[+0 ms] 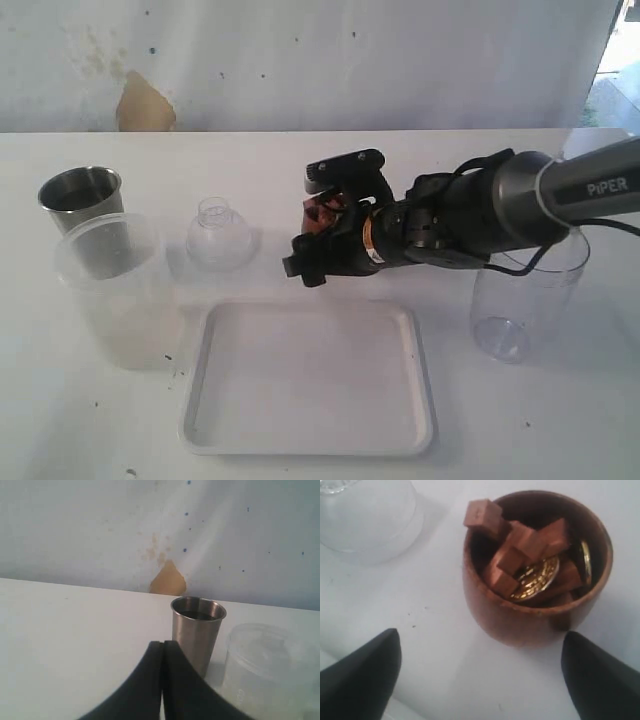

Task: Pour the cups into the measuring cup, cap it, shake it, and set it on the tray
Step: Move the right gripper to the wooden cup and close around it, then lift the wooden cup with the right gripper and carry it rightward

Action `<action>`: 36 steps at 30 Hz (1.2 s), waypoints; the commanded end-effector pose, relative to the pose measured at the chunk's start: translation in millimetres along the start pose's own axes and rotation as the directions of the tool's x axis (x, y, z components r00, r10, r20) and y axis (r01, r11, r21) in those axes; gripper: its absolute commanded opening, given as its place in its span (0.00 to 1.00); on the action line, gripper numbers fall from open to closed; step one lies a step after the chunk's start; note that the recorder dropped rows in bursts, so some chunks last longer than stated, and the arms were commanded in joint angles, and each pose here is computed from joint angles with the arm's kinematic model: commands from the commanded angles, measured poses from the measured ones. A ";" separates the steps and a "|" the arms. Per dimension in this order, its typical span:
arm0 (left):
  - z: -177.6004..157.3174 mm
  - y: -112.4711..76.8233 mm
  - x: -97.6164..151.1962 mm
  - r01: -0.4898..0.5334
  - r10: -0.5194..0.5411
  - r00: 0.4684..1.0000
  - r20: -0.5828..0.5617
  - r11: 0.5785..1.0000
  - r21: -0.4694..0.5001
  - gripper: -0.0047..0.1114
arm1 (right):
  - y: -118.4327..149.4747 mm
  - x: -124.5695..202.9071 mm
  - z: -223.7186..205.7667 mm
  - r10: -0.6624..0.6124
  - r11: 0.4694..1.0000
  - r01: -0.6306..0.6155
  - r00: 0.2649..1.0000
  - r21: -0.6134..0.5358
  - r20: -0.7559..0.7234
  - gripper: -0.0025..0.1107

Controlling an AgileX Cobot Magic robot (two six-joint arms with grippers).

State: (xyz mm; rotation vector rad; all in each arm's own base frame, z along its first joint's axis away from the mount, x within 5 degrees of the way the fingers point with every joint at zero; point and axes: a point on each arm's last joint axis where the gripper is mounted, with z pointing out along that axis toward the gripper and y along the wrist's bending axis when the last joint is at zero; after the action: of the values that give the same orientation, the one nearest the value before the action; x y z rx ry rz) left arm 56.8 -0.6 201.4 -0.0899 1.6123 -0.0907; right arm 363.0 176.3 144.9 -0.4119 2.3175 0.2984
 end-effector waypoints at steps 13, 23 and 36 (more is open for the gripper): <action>-0.4 0.0 -1.6 0.000 0.000 1.000 0.018 1.000 -0.001 0.04 | -13.9 -4.2 23.6 -0.031 0.999 0.031 1.000 0.023 -0.002 0.72; -0.4 0.0 -2.2 -0.002 0.002 1.000 0.024 1.000 -0.001 0.04 | -18.0 -9.7 38.3 -0.053 0.998 0.054 0.998 -0.015 0.039 0.72; -0.4 0.0 -2.2 -0.002 0.002 1.000 0.024 1.000 -0.001 0.04 | -19.3 -13.2 57.8 -0.072 0.997 0.073 0.996 -0.010 0.044 0.72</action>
State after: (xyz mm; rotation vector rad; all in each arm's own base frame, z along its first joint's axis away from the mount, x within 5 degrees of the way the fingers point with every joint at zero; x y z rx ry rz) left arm 56.8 -0.5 201.7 -0.0883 1.6086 -0.0890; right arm 412.3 180.4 113.7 -0.4783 2.2679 0.2793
